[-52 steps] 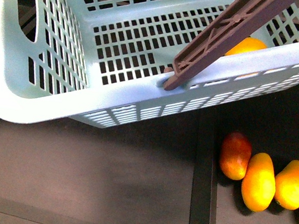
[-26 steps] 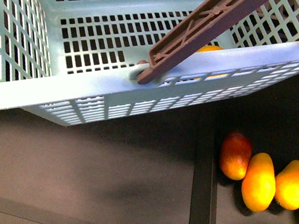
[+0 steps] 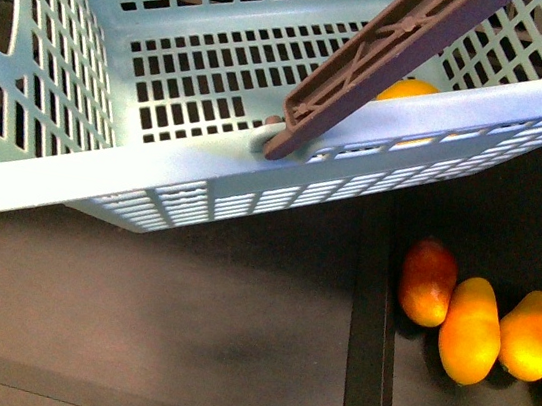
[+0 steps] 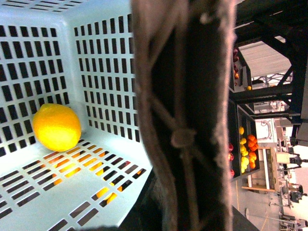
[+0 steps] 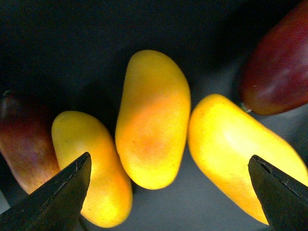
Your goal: Pick lemon and mango into basket
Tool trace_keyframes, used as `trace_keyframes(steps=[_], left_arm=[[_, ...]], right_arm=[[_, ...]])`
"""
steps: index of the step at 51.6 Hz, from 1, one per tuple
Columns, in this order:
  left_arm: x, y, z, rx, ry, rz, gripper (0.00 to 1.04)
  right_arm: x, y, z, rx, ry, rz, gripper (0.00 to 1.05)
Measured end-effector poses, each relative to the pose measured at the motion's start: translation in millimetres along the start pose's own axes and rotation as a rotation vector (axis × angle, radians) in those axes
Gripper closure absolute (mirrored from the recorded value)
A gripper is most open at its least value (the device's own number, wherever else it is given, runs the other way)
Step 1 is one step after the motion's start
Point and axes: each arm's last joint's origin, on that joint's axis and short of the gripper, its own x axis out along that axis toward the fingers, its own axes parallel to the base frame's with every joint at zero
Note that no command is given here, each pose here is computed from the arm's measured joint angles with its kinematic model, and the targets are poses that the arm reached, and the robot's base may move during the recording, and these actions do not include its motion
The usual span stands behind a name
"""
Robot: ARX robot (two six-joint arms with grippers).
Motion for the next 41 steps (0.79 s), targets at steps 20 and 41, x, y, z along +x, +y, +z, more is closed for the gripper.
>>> trace_keyframes(steps=[20, 41], left_arm=[[0.0, 0.0, 0.0, 0.0, -0.002, 0.001, 1.0], [0.0, 0.2, 0.3, -0.001, -0.006, 0.004, 1.0]], right_arm=[[39.5, 16.2, -19.7, 0.086, 0.071, 0.006, 0.09], [60.3, 24.6, -6.7, 0.129, 0.063, 0.006, 0.09]])
